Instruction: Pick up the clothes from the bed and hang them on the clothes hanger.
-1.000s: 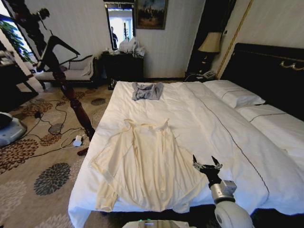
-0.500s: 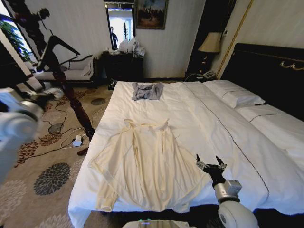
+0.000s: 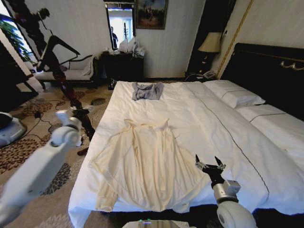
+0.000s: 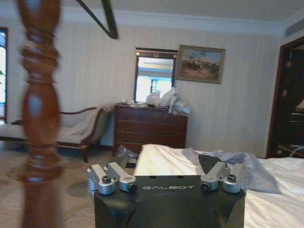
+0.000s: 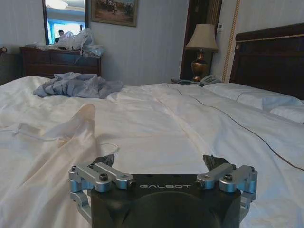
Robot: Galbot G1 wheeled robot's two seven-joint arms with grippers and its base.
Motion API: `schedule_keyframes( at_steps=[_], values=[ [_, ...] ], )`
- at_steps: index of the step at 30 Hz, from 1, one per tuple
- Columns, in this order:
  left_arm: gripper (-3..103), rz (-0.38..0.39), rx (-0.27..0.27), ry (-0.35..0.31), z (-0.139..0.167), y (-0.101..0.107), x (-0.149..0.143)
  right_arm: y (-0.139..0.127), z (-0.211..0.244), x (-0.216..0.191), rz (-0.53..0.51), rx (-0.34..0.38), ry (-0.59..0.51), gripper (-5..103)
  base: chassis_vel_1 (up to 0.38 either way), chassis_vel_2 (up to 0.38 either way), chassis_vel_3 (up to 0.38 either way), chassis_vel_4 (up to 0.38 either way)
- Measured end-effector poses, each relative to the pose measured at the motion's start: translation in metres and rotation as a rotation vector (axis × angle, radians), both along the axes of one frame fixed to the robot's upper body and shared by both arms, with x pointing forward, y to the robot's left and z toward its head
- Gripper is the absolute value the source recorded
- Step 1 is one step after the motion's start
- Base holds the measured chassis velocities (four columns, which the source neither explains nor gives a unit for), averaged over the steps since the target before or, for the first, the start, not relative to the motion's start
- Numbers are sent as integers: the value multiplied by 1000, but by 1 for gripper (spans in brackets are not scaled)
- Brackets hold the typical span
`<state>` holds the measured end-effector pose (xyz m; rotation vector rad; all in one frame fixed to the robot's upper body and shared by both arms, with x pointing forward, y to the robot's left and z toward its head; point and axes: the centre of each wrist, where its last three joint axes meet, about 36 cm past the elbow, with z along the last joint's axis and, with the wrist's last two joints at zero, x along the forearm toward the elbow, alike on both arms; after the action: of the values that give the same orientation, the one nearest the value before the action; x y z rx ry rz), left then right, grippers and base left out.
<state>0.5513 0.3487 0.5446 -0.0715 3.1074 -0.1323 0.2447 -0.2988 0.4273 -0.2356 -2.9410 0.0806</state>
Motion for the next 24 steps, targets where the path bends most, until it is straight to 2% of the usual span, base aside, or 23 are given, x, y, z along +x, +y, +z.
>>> schedule_keyframes(
  at_steps=[2, 6, 7, 9, 11, 13, 14, 17, 19, 22, 24],
  values=[
    [85, -9, -6, -2, -1, -7, 9, 0, 0, 0, -1, 0, 1, 100, 0, 0, 0, 0],
    [85, -37, -26, -60, 14, -48, 53, -1, -1, 2, -3, 6, -2, 100, 0, 0, 0, 0],
    [85, -37, -26, -60, 14, -48, 53, -1, -1, 2, -3, 6, -2, 100, 0, 0, 0, 0],
    [82, -40, -25, -79, 32, -66, 70, -1, -1, 4, -5, 10, -4, 100, 0, 0, 0, 0],
    [84, -28, -9, -75, 53, -78, 79, -2, -1, 4, -10, 14, -5, 100, 0, 0, 0, 0],
    [85, -1, 20, -68, 72, -81, 81, -4, -2, 4, -15, 18, -4, 100, 0, 0, 0, 0],
    [85, -1, 20, -68, 72, -81, 81, -4, -2, 4, -15, 18, -4, 100, 0, 0, 0, 0],
    [88, 47, 58, -75, 107, -76, 79, -6, -4, 8, -19, 23, -5, 100, 0, 0, 0, 0],
    [85, 48, 55, -90, 119, -75, 79, -5, -6, 10, -16, 28, -5, 100, 0, 0, 0, 0],
    [82, 36, 32, -159, 159, -79, 83, 3, -10, 14, -3, 45, -3, 100, 0, 0, 0, 0],
    [82, 38, 26, -177, 169, -82, 84, 4, -11, 15, -1, 48, -3, 100, 0, 0, 0, 0]
  ],
)
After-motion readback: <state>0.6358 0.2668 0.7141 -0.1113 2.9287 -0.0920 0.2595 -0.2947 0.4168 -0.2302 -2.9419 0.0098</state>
